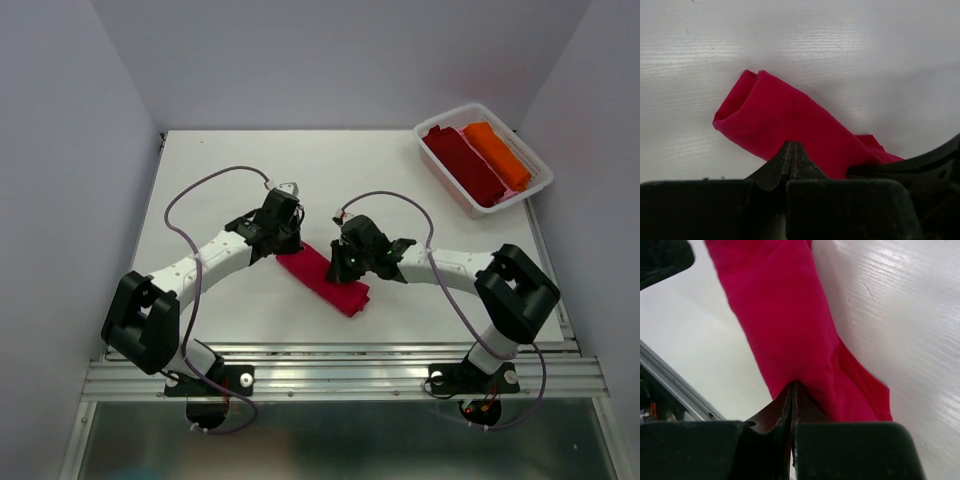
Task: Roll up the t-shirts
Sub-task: Move the bin to the center of the board.
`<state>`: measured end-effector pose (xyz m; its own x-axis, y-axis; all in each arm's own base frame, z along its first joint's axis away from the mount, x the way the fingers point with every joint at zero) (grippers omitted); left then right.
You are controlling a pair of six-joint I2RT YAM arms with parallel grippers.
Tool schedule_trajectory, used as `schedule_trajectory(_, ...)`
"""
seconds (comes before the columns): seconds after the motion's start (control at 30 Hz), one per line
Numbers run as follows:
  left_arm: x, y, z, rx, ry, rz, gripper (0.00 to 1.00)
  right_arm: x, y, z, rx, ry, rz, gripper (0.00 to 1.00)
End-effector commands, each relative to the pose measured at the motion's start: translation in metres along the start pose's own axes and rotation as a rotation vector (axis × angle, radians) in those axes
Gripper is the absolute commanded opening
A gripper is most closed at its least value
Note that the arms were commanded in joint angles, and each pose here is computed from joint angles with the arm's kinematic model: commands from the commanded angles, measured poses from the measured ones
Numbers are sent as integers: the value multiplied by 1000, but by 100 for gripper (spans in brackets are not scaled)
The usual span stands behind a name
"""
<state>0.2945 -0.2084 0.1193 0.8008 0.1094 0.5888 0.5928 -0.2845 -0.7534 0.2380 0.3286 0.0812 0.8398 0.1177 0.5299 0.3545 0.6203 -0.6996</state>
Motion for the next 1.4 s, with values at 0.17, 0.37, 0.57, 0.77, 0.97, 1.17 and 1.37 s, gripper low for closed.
schedule_trajectory(0.17, -29, 9, -21, -128, 4, 65, 0, -20, 18, -17, -40, -7, 16, 1)
schedule_trajectory(0.37, -34, 29, -19, -109, -12, 77, 0, -4, -1, -11, -49, -23, -38, 1)
schedule_trajectory(0.57, -33, 36, -18, -92, 4, 77, 0, 7, -37, -5, -53, -45, -98, 1)
schedule_trajectory(0.77, -36, 44, -16, -77, 15, 96, 0, -40, -35, -38, -142, 33, -6, 1)
schedule_trajectory(0.97, -25, 43, -8, -13, 44, 74, 0, -85, -19, -63, -189, 104, 81, 1)
schedule_trajectory(1.17, -4, 32, 12, 45, 20, 28, 0, -83, -18, -67, -211, 94, 70, 1)
schedule_trajectory(1.37, 4, 30, 30, 89, -30, 14, 0, -83, -16, -67, -212, 84, 79, 1)
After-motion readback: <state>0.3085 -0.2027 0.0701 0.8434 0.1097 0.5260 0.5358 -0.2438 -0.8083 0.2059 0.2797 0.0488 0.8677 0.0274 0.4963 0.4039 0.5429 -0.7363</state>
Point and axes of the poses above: each gripper's point midway between its finger pads, its own y axis out along the fingers, its own z axis along the line the jaws close on, x = y × z, the point moved 1 cm from there along -y, back along the fingers, and after that the axes turned 1 degree about -y, right-handed, at the moved point
